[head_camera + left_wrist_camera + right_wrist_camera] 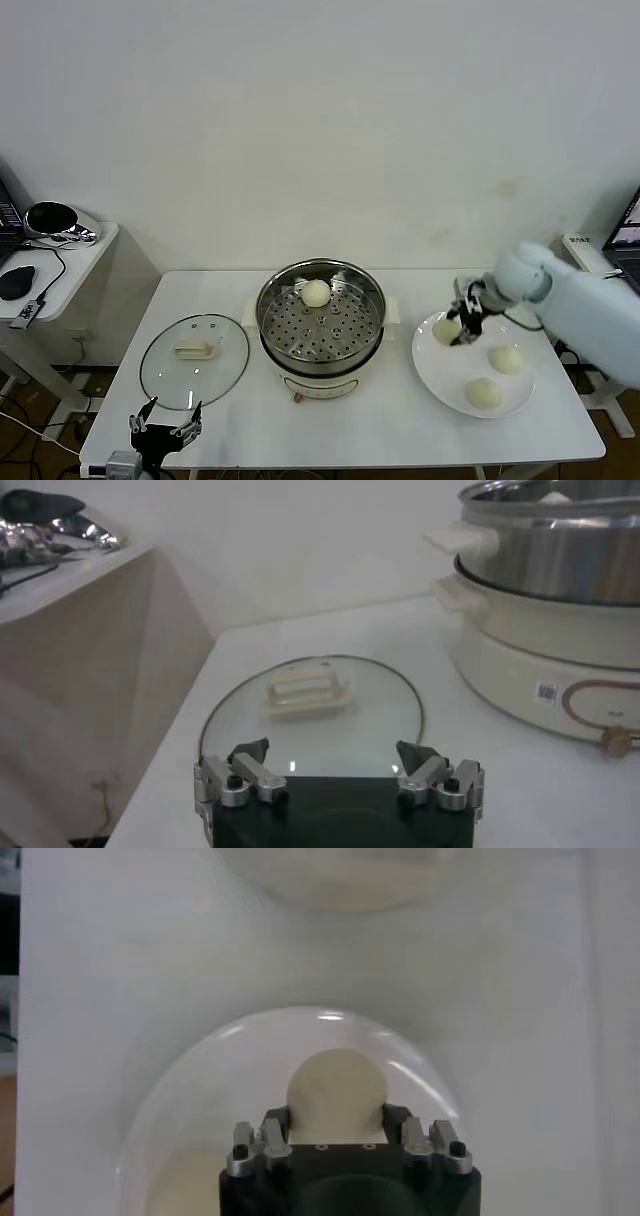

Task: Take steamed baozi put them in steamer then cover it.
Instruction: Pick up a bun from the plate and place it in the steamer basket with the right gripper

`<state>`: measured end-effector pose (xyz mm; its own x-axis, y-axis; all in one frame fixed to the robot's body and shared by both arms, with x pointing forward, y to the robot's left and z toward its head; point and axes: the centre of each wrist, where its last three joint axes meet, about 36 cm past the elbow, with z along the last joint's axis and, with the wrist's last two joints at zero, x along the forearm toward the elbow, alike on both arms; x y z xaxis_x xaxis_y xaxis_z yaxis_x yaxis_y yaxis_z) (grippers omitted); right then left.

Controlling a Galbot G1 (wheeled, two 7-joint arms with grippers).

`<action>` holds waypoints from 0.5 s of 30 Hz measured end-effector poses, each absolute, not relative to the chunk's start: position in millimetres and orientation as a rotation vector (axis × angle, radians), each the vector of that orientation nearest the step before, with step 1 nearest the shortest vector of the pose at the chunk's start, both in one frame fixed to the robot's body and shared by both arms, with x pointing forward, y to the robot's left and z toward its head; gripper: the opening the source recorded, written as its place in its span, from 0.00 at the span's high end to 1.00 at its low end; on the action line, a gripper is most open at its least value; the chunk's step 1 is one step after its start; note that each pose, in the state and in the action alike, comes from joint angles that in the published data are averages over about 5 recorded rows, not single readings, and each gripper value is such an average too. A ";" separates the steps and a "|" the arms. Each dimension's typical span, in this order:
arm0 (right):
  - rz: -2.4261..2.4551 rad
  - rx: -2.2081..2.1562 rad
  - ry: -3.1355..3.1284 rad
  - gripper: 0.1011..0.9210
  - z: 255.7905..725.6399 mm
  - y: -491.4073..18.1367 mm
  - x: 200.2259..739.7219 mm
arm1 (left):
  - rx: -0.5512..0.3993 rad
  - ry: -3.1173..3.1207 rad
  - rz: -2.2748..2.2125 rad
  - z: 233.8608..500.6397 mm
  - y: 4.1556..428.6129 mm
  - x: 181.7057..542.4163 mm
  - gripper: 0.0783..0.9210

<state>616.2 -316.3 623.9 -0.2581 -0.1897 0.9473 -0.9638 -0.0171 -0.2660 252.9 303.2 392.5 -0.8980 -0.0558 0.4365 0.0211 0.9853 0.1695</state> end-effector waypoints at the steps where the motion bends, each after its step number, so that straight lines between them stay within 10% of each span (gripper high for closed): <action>1: 1.349 1.251 -1.533 0.43 636.2 -311.2 617.5 | 0.027 -2.680 -0.235 394.1 303.6 253.3 0.12; 15: 1.400 1.418 -1.473 0.43 726.6 -190.0 634.8 | 0.041 -2.728 -0.254 415.3 306.5 254.3 0.12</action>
